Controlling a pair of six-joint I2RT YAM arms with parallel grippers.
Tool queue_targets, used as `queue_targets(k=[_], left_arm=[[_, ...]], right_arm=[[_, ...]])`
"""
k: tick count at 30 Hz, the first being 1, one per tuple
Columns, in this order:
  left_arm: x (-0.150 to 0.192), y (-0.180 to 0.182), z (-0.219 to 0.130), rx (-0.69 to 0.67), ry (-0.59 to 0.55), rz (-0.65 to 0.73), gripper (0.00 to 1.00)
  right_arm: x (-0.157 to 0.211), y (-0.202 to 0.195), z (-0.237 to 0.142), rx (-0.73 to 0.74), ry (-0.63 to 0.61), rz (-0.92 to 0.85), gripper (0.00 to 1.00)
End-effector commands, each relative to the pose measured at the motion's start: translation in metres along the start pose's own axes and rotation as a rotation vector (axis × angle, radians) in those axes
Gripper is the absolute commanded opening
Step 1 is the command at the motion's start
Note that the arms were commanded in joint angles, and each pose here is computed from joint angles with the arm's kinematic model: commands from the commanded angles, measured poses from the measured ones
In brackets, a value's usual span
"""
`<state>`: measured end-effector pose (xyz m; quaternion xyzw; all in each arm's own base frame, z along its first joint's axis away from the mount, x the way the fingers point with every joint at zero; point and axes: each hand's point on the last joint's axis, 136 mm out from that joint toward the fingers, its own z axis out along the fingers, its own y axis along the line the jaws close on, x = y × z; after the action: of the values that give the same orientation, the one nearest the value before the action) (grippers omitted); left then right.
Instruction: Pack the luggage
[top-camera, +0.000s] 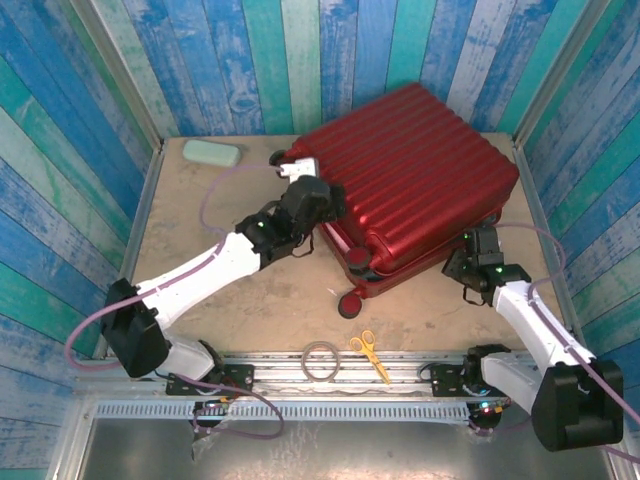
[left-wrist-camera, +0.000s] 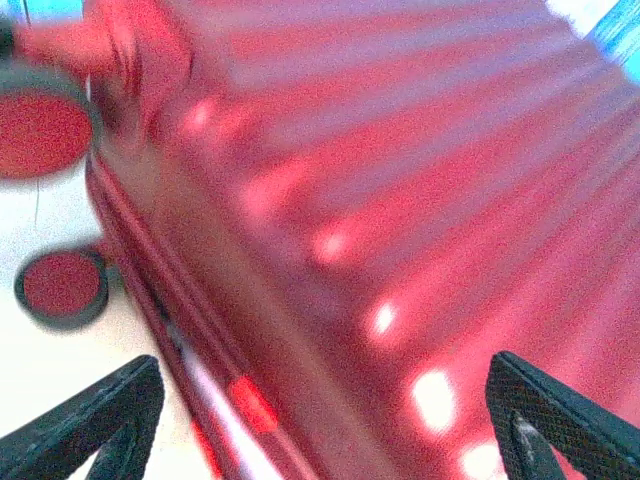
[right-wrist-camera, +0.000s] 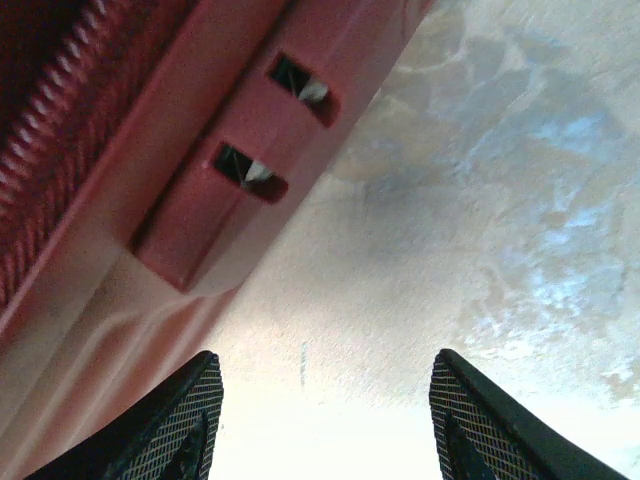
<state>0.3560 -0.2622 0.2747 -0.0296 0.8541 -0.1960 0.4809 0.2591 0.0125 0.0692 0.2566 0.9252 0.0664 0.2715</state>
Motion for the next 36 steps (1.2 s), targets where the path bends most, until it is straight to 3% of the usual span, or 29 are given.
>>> queue_targets(k=[1, 5, 8, 13, 17, 23, 28, 31, 36], left_arm=[[-0.096, 0.070, 0.021, -0.142, -0.036, 0.072, 0.97], [-0.161, 0.129, 0.076, -0.236, -0.008, 0.045, 0.97], [-0.182, 0.163, 0.133, -0.237, 0.037, 0.021, 0.93], [-0.165, 0.195, 0.222, -0.014, 0.101, -0.060, 0.76], [-0.129, 0.197, 0.253, 0.092, 0.144, -0.059, 0.69], [-0.062, 0.198, 0.271, 0.136, 0.299, -0.094, 0.65], [-0.013, 0.163, 0.264, 0.225, 0.412, -0.044, 0.62], [0.009, 0.157, 0.247, 0.233, 0.415, -0.080, 0.60], [0.035, 0.172, 0.186, 0.157, 0.312, -0.220, 0.56]], right_arm=[[-0.037, 0.001, 0.021, -0.089, -0.031, 0.153, 0.54], [-0.053, -0.001, 0.054, -0.106, 0.046, 0.187, 0.51], [-0.054, 0.008, 0.066, -0.145, 0.092, 0.189, 0.49], [-0.052, -0.004, 0.063, -0.104, 0.051, 0.185, 0.51], [-0.074, 0.009, 0.072, -0.139, 0.040, 0.143, 0.53], [-0.118, 0.074, 0.093, -0.358, 0.027, -0.013, 0.53], [-0.146, 0.129, 0.092, -0.447, -0.012, -0.153, 0.53], [-0.154, 0.155, 0.094, -0.512, -0.008, -0.201, 0.54], [-0.159, 0.195, 0.093, -0.620, 0.011, -0.299, 0.54]])
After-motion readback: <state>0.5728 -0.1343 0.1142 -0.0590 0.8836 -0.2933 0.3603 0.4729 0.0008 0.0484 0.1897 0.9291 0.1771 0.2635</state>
